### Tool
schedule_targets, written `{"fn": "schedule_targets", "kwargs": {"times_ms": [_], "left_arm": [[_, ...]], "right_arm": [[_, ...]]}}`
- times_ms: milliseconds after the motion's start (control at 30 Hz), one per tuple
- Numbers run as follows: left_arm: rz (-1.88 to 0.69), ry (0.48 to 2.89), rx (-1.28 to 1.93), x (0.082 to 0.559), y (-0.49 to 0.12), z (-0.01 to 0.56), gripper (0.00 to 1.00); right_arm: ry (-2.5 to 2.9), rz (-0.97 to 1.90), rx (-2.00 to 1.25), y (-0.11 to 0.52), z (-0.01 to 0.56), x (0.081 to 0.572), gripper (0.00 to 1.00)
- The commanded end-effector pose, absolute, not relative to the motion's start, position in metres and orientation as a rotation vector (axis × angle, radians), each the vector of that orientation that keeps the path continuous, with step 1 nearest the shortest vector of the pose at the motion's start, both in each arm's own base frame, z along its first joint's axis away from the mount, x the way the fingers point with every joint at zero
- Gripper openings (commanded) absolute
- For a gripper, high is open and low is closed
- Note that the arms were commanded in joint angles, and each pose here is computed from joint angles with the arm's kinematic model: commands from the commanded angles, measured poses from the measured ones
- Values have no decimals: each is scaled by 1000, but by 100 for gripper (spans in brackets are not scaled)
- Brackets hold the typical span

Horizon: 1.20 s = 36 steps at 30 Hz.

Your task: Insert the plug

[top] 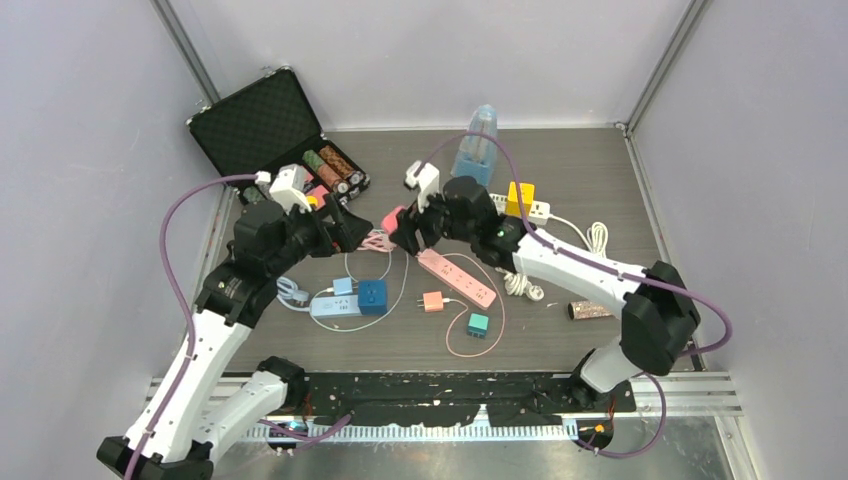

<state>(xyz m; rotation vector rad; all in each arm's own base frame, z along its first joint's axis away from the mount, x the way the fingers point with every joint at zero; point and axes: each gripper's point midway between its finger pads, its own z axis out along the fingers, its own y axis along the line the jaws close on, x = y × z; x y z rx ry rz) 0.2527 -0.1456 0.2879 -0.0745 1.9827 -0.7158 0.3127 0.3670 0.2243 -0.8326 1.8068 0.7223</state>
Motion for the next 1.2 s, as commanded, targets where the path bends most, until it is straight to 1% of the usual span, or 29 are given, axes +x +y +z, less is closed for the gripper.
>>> {"fn": "schedule_targets", "kwargs": {"times_ms": [0, 100, 167, 267, 333, 433, 500, 900, 967, 1000, 1033, 1067, 1100, 1133, 1167], "left_arm": [[-891, 1974, -31, 240, -165, 308, 92], [-948, 2012, 15, 236, -173, 301, 90], [-974, 2081, 58, 231, -177, 290, 87], [-1047, 2173, 111, 224, -187, 276, 77], [-1148, 2179, 143, 221, -198, 275, 69], [-1293, 2151, 186, 218, -214, 276, 65], [-1368, 2148, 218, 217, -222, 275, 60], [-1434, 2266, 278, 204, -225, 251, 26], [-1428, 2272, 283, 203, -225, 248, 17], [-1425, 2273, 286, 203, -224, 247, 9], [-1419, 2271, 289, 203, -224, 247, 1], [-1408, 2267, 295, 203, -223, 247, 0], [-1398, 2256, 309, 204, -223, 249, 0], [-1382, 2246, 322, 204, -222, 250, 0], [-1358, 2235, 338, 205, -220, 250, 0]], "right_arm": [[1576, 796, -999, 378, 258, 270, 36], [1503, 828, -1075, 379, 264, 244, 37], [1467, 855, -1109, 379, 268, 232, 37], [1421, 885, -1146, 380, 275, 220, 38], [1394, 898, -1167, 382, 278, 213, 38], [1375, 893, -1199, 386, 276, 211, 40], [1381, 879, -1208, 388, 272, 214, 41], [1419, 867, -1193, 397, 268, 225, 41], [1430, 866, -1185, 398, 267, 227, 42], [1435, 869, -1177, 398, 268, 227, 43], [1442, 870, -1176, 398, 267, 227, 47], [1447, 876, -1171, 398, 267, 227, 51], [1449, 884, -1169, 398, 267, 225, 65], [1450, 891, -1173, 397, 266, 223, 73], [1434, 897, -1171, 396, 270, 221, 89]]}}
